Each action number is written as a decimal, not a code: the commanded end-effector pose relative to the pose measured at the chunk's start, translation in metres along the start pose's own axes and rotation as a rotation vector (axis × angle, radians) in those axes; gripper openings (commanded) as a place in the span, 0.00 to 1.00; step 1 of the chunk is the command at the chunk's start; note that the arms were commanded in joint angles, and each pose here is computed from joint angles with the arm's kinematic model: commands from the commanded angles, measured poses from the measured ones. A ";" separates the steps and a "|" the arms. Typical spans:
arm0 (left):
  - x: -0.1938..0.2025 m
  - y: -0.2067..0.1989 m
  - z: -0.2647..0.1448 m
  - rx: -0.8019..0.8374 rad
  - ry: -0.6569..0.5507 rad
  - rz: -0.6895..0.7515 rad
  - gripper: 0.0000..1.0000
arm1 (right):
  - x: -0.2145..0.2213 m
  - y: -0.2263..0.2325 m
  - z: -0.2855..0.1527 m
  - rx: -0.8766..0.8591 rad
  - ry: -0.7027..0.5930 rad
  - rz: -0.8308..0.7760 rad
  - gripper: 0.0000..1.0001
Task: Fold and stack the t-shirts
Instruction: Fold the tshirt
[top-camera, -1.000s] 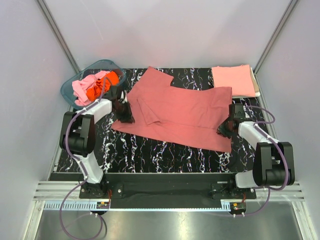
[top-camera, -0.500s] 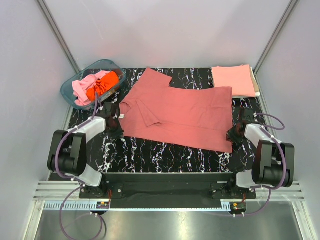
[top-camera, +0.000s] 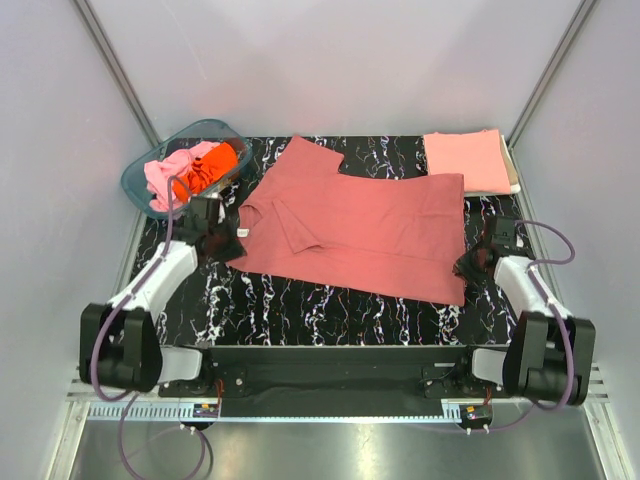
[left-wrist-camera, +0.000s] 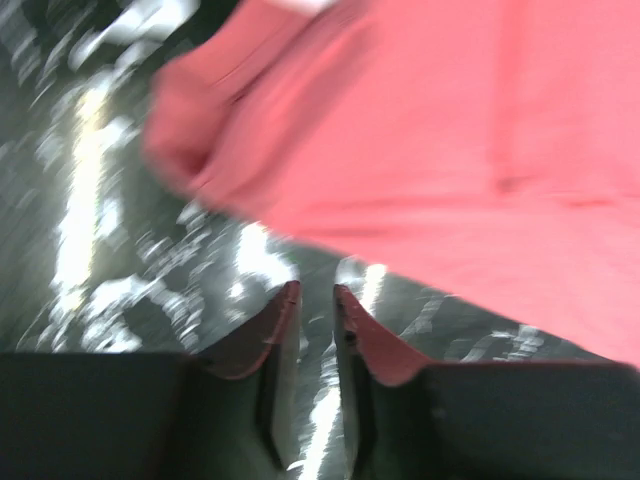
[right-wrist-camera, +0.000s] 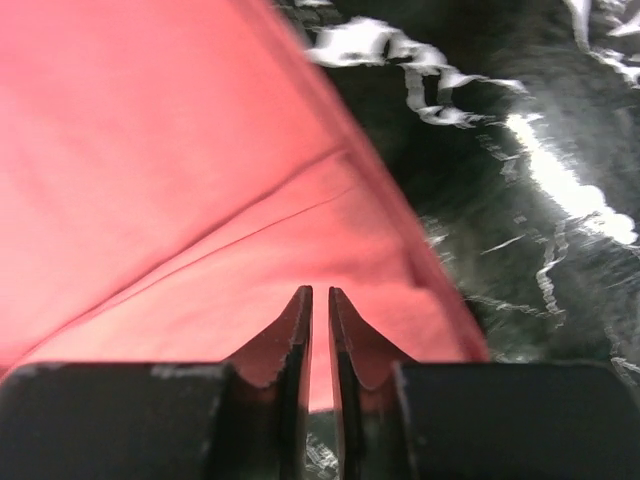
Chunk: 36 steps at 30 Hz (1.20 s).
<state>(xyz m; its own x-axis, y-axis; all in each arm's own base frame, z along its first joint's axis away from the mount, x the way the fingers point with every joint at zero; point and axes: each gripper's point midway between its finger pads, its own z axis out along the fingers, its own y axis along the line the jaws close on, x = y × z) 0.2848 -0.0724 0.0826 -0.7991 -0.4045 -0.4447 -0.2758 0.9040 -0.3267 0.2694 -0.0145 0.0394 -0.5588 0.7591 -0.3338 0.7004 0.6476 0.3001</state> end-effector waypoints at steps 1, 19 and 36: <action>-0.032 -0.045 0.008 0.175 -0.010 0.073 0.21 | -0.010 0.031 -0.034 -0.168 -0.038 -0.029 0.19; 0.021 0.055 0.039 -0.263 0.080 -0.078 0.20 | -0.010 0.043 -0.053 -0.228 -0.024 -0.035 0.21; -0.019 -0.074 -0.008 0.294 -0.021 -0.061 0.44 | -0.013 0.058 -0.079 -0.331 -0.056 -0.063 0.24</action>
<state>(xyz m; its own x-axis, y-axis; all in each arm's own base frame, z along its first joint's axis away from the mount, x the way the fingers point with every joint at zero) 0.2901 -0.0859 0.0909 -0.7715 -0.4708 -0.4280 -0.3002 0.8624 -0.4075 0.2691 0.0153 0.1008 -0.5831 0.7276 -0.3614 0.5464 0.6805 0.4882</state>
